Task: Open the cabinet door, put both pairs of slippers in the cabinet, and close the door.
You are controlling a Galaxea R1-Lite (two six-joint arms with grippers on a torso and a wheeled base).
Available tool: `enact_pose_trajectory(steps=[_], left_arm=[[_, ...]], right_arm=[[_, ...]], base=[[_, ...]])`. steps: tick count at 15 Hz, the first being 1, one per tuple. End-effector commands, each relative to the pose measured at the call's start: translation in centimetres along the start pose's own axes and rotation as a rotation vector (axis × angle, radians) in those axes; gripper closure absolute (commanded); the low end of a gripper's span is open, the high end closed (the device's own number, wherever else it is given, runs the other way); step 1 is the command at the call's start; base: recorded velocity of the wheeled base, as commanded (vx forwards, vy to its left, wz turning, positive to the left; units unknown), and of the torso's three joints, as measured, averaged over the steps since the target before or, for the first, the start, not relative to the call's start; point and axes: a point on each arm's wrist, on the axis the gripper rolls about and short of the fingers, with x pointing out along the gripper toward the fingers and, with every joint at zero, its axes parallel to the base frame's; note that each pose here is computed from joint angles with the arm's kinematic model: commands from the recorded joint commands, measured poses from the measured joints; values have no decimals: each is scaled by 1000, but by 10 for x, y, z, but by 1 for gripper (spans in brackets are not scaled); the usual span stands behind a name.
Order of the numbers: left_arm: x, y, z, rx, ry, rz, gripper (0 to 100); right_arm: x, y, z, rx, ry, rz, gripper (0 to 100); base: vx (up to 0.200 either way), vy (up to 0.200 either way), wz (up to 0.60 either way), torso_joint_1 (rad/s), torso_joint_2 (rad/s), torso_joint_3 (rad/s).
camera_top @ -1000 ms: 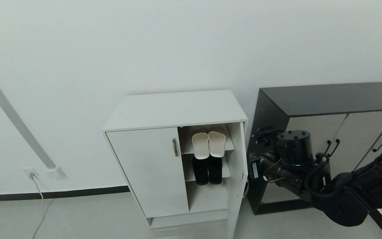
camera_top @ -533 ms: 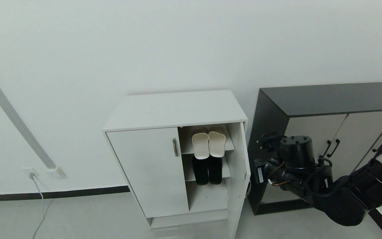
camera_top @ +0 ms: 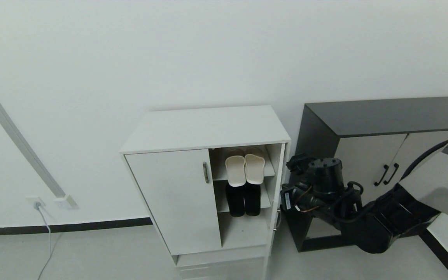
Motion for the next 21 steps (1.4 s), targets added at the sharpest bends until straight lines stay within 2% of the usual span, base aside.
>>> enact_pose_trajectory(steps=[1, 4, 6, 9, 12, 14, 16, 21], left_arm=[[0, 0, 0, 0, 1, 1, 100], [0, 0, 0, 0, 1, 1, 100], [0, 0, 0, 0, 1, 0, 100], [0, 0, 0, 0, 1, 0, 100], [0, 0, 0, 0, 1, 0, 100], [0, 0, 0, 0, 1, 0, 100], [0, 0, 0, 0, 1, 0, 100], [0, 0, 0, 1, 1, 0, 100]], right_arm=[[21, 12, -2, 20, -19, 37, 100], [29, 15, 1, 33, -40, 48, 100], [27, 19, 6, 88, -93, 129, 100], [21, 33, 9, 174, -122, 294, 100], [17, 36, 8, 173, -115, 310, 100], [0, 29, 20, 174, -141, 302, 100], [-33, 14, 34, 151, -180, 283, 100], [-61, 3, 14, 68, -189, 271, 100]], base=[[0, 0, 0, 0, 0, 0], [0, 0, 0, 0, 0, 0], [0, 0, 0, 0, 0, 0], [0, 0, 0, 0, 0, 0], [0, 0, 0, 0, 0, 0], [0, 0, 0, 0, 0, 0], [0, 0, 0, 0, 0, 0], [0, 0, 0, 0, 0, 0]])
